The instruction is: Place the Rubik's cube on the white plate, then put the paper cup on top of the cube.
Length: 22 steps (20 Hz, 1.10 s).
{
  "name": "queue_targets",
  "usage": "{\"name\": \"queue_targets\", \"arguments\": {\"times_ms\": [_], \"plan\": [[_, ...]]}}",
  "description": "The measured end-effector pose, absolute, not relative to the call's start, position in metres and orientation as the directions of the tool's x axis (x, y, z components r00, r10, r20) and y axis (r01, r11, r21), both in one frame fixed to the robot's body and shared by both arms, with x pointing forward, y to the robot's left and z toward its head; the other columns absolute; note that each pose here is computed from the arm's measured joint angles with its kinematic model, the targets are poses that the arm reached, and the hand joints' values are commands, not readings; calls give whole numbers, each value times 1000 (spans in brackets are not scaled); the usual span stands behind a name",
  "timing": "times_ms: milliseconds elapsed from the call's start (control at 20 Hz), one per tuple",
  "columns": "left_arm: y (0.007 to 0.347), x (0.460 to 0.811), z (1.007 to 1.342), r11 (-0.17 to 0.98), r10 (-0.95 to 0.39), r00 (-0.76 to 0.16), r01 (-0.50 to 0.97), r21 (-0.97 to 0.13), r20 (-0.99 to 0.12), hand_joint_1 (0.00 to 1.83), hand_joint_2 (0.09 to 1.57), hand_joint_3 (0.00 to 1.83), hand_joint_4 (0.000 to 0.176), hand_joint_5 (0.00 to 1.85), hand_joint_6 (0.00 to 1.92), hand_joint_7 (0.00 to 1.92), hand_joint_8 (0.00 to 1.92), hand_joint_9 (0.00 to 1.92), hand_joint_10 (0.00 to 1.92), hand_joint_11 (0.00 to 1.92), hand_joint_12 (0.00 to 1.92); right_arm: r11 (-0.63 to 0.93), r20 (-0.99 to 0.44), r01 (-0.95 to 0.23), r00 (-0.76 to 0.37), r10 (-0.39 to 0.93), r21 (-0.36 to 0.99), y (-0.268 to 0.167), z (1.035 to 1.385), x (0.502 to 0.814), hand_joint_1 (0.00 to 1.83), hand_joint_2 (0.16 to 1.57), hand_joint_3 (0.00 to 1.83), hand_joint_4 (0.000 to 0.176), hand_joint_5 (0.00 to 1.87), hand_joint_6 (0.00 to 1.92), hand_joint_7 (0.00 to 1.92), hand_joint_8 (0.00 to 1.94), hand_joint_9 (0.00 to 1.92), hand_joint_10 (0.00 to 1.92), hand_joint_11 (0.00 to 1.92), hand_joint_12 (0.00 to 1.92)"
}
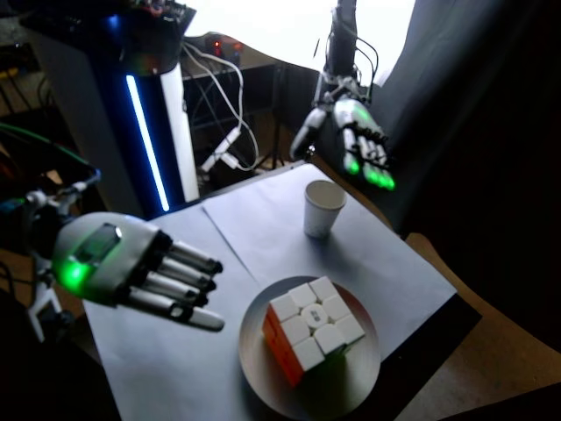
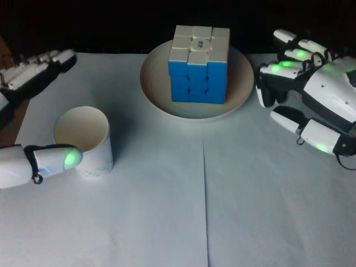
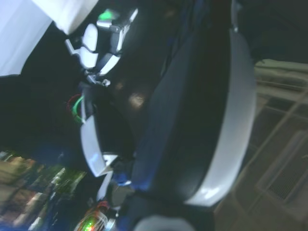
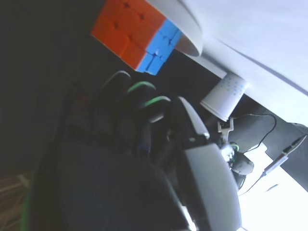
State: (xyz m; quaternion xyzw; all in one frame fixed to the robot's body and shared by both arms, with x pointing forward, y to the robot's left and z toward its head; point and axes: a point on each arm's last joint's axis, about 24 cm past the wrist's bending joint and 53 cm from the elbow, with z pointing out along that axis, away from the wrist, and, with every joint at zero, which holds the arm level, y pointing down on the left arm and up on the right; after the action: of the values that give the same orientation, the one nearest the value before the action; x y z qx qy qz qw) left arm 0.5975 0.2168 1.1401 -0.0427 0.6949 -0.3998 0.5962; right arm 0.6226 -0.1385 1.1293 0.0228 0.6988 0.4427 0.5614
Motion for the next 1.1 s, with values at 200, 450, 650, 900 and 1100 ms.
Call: {"name": "queue_targets", "arguments": {"times_ms": [200,450,650,900,1100], "plan": [[213,601,1113,682,-533,-334,375,-628,-777,764,1004,0,138,0,0,50,4,37,7,0,403,607,-764,-464,-367,531,645,-139,1130,623,989,1438,1,0,353,1850,538,1743,288,1731,14,1921],[217,608,1093,682,-552,-364,319,-658,-750,859,1003,2,140,188,33,234,19,190,26,0,743,607,-764,-464,-367,531,645,-139,1129,623,964,1460,1,0,315,1866,511,1800,211,1703,0,1921],[216,609,1089,671,-566,-370,312,-672,-737,962,1079,1,19,553,39,398,745,208,1421,17,1828,607,-763,-463,-367,532,646,-139,1129,623,787,1445,1,0,421,1808,245,1573,237,1763,52,1921],[214,610,1087,658,-583,-373,304,-689,-722,904,1094,0,58,573,97,374,711,167,1379,36,1831,607,-764,-463,-367,531,645,-139,1129,623,876,1352,0,0,159,1555,238,1517,230,1701,16,1921],[212,610,1087,656,-582,-376,308,-689,-721,928,1078,0,66,459,41,484,198,100,1140,0,1595,608,-762,-461,-367,533,647,-140,1129,623,964,1458,0,0,330,1872,501,1786,239,1727,60,1921]]}}
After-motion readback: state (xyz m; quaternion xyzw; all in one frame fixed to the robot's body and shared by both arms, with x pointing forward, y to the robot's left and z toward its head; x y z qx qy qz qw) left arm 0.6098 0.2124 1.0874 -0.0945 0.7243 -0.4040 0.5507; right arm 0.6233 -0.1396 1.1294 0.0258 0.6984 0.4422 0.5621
